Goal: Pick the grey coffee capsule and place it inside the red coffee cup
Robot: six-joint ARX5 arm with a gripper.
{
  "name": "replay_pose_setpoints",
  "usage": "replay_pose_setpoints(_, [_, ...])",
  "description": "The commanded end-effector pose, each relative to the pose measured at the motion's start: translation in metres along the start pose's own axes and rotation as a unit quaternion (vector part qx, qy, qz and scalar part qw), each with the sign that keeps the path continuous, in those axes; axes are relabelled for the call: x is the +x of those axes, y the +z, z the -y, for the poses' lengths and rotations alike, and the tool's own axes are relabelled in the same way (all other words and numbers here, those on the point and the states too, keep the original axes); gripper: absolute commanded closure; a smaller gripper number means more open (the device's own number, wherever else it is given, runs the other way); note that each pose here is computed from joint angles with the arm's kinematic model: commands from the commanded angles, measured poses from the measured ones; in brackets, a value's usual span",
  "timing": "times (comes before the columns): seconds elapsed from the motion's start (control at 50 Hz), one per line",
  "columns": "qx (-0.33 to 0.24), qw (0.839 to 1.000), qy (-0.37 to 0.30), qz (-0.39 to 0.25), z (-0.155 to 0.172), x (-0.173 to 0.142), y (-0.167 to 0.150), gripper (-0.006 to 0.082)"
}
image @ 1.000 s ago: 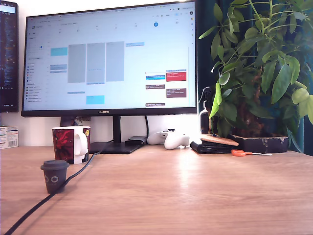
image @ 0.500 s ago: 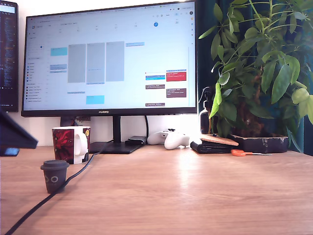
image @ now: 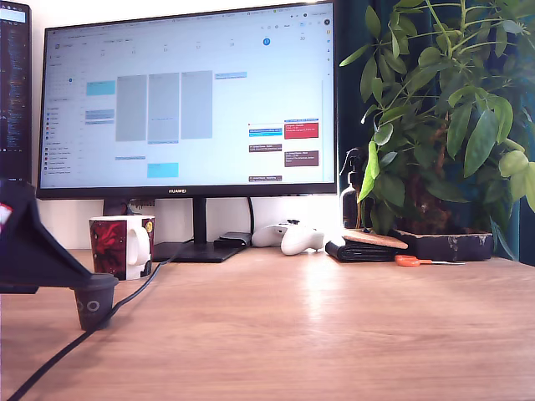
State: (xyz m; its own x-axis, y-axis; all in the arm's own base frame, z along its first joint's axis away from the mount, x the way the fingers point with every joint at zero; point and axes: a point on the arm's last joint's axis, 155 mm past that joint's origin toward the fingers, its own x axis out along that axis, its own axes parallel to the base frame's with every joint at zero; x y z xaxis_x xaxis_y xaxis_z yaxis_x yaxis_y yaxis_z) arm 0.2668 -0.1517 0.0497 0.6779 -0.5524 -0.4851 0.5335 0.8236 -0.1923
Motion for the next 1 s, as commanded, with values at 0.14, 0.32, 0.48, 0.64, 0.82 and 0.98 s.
replay_pose_setpoints(0.14, [0.02, 1.0, -0.001, 0.008, -0.003, 0.015, 0.016, 0.0031])
replay_pose_setpoints(0.32, [0.02, 1.0, -0.008, -0.015, -0.003, 0.026, 0.01, 0.0034])
replay_pose_setpoints(0.48, [0.016, 0.999, -0.013, -0.027, -0.002, 0.032, 0.007, 0.0162])
replay_pose_setpoints(0.64, [0.016, 0.999, -0.023, -0.026, 0.001, 0.033, 0.007, 0.0548])
replay_pose_setpoints(0.82, [0.018, 0.999, -0.028, -0.027, 0.005, 0.033, 0.007, 0.0623])
replay_pose_setpoints(0.98, [0.02, 0.999, -0.028, -0.021, 0.005, 0.033, 0.01, 0.0679])
